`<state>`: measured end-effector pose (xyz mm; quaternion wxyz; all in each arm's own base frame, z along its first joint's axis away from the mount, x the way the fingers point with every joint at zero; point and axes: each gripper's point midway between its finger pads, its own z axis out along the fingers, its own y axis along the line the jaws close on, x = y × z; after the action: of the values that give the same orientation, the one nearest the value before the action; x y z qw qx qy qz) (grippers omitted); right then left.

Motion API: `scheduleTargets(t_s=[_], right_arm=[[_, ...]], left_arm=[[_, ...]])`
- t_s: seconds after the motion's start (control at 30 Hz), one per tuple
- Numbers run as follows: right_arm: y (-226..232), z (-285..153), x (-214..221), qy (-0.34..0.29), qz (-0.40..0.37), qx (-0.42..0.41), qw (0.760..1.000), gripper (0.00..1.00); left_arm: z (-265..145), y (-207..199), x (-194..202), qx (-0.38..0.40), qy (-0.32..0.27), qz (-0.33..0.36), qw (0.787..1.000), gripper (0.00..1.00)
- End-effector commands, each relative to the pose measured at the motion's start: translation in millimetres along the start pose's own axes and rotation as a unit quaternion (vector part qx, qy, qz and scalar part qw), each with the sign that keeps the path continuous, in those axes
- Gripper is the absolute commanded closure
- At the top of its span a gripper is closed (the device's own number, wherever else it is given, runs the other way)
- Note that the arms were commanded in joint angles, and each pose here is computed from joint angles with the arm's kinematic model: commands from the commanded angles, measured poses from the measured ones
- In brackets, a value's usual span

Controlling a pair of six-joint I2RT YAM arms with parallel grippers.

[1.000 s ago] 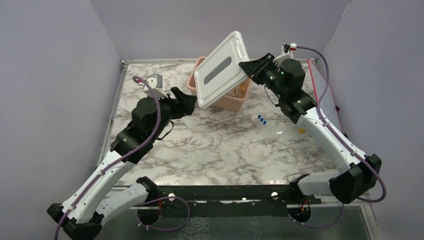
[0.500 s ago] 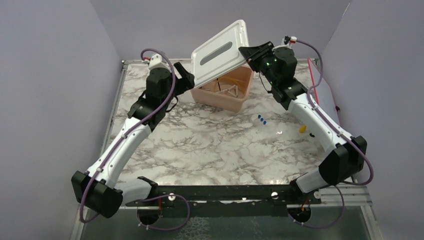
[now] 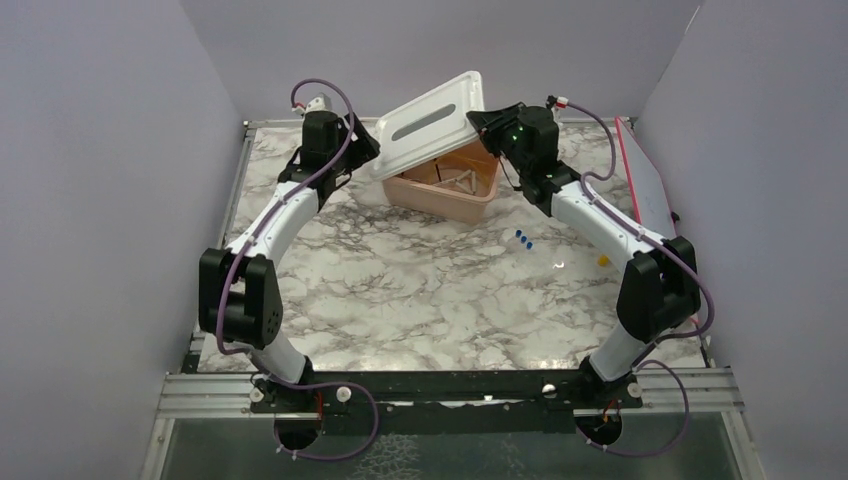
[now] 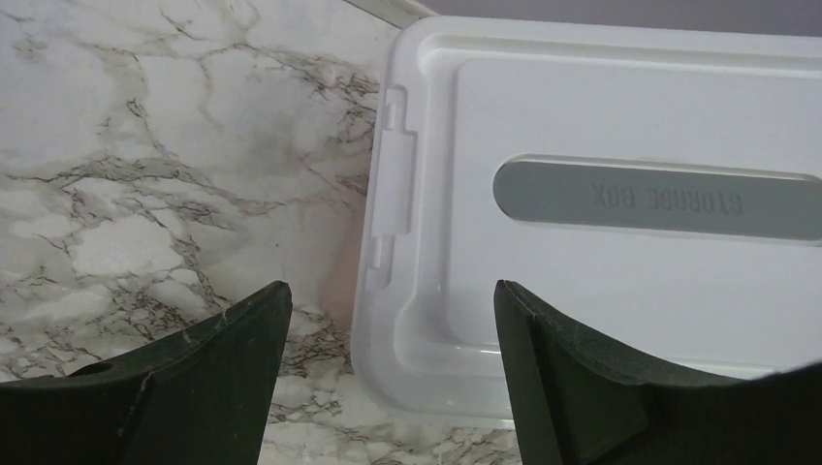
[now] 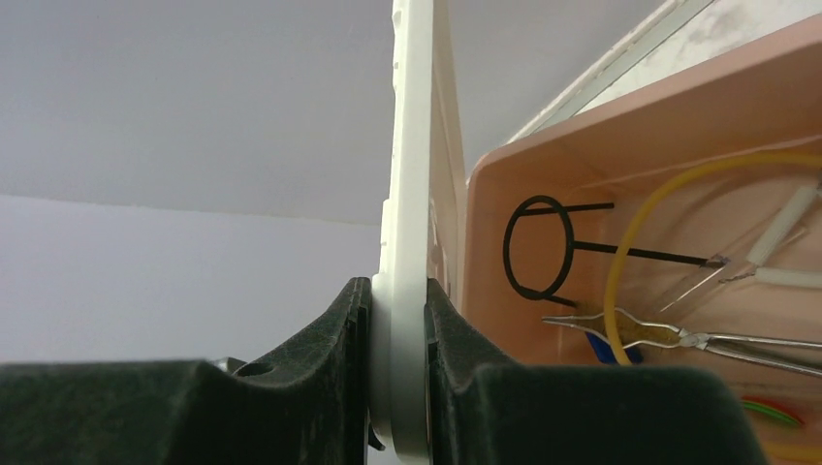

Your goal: Organize the chemistry lab equipment

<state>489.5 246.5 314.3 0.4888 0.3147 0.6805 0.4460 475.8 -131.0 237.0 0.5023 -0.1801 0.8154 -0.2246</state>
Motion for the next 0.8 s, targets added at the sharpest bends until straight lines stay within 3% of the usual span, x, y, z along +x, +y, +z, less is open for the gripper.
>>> scheduleTargets(t_s=[0.0, 0.4, 0.57, 0.77], right_arm=[[1, -6, -25, -0.063, 0.011, -0.006, 0.998, 0.98], [-55, -22, -26, -0.090, -0.021, 0.068, 0.993, 0.81], [-72, -29, -20, -0.070, -0.065, 0.099, 0.990, 0.68], [-94, -46, -18, -0.048, -0.110, 0.156, 0.980, 0.62]], left_arm=[[16, -16, 0, 0.058, 0.018, 0.006, 0.998, 0.21], [39, -10, 35, 0.085, 0.070, 0.009, 0.994, 0.32], [42, -10, 42, 0.095, 0.083, 0.019, 0.992, 0.35], [41, -14, 40, 0.106, 0.084, 0.035, 0.990, 0.41]])
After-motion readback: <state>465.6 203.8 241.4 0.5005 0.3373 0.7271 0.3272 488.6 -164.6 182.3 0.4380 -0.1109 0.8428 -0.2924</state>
